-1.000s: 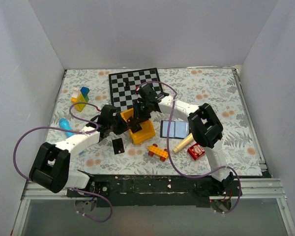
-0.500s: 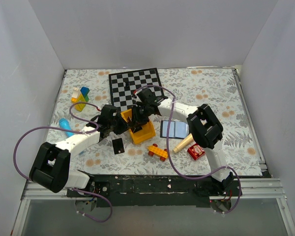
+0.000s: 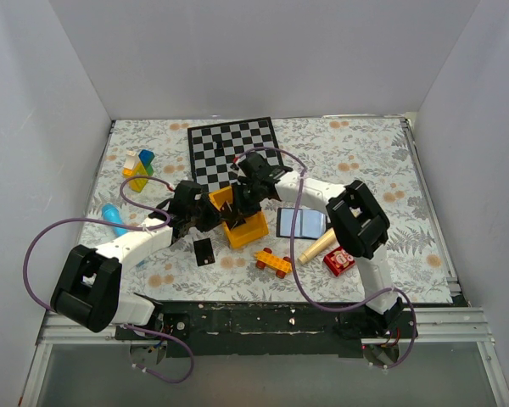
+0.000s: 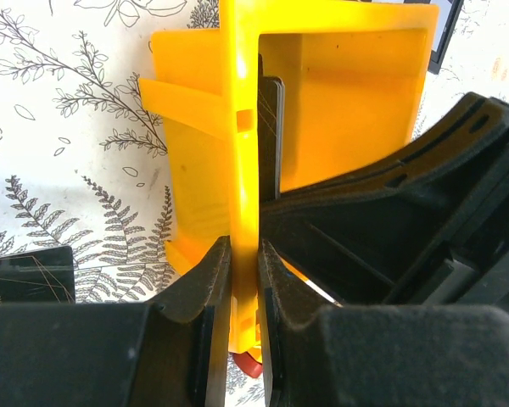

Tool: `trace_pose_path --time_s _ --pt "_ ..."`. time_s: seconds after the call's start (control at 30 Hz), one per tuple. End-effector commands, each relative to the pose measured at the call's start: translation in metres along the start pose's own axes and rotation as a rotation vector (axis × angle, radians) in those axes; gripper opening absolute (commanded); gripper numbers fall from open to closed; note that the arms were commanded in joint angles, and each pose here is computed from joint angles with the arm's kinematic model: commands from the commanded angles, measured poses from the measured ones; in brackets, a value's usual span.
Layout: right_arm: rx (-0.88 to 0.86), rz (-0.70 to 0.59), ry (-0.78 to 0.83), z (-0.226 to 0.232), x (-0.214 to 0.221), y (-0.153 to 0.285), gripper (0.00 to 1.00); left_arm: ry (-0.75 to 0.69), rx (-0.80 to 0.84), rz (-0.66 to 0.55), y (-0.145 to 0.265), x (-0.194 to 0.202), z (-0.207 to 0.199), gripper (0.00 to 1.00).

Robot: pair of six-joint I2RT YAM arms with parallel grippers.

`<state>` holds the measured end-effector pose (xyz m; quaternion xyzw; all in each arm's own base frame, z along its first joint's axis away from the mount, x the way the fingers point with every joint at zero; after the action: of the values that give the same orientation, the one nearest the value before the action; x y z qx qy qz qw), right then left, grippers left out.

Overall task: Put the credit cards into the card holder
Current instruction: Pick up the credit card from the storage box.

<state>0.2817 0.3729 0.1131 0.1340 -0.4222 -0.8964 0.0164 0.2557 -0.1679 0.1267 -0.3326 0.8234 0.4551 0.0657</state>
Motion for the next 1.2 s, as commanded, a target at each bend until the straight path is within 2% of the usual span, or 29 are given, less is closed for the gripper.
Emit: trace_pose_path --time_s 0.0,0.33,0.5,0.57,0.67,0.7,1.0,1.17 --pt "-0.053 -0.086 0.025 0.016 -0.008 0.033 0.01 -0.045 -0.047 0.009 0.003 0.003 0.009 0.0" --pt "-0.08 -0.112 0.021 0.017 -0.013 0.051 0.01 -0.157 -0.056 0.001 0.006 -0.008 0.015 0.0" --pt "-0.083 -0.124 0.013 0.015 -0.015 0.056 0.01 -0.197 -0.056 0.009 0.005 -0.015 0.013 0.1" --pt "-0.094 -0.134 0.013 0.015 -0.017 0.06 0.01 -0.205 -0.053 0.002 0.007 -0.018 0.011 0.18" --pt "-0.115 -0.142 0.005 0.013 -0.017 0.067 0.01 -0.22 -0.043 -0.014 0.01 -0.024 0.006 0.41" --pt "-0.128 -0.142 -0.004 0.012 -0.019 0.069 0.01 -0.228 -0.041 -0.016 0.011 -0.026 0.004 0.44" --pt "-0.31 -0.176 -0.038 0.011 -0.022 0.1 0.01 -0.271 0.057 -0.101 0.038 -0.048 -0.026 0.53" --pt "-0.5 -0.172 -0.014 0.02 -0.018 0.122 0.01 -0.275 0.259 -0.116 0.052 -0.048 -0.049 0.59"
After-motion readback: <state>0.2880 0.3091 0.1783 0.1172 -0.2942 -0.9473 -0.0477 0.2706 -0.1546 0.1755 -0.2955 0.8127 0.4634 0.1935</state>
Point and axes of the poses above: each gripper's point midway between its finger pads, its own y axis back along the fingers, its own z axis along the line the jaws close on, x = y × z, the point moved 7 cm from there along y, back along the fingers, and after that the axes turned 8 degrees about -y, right-handed, at the moved point
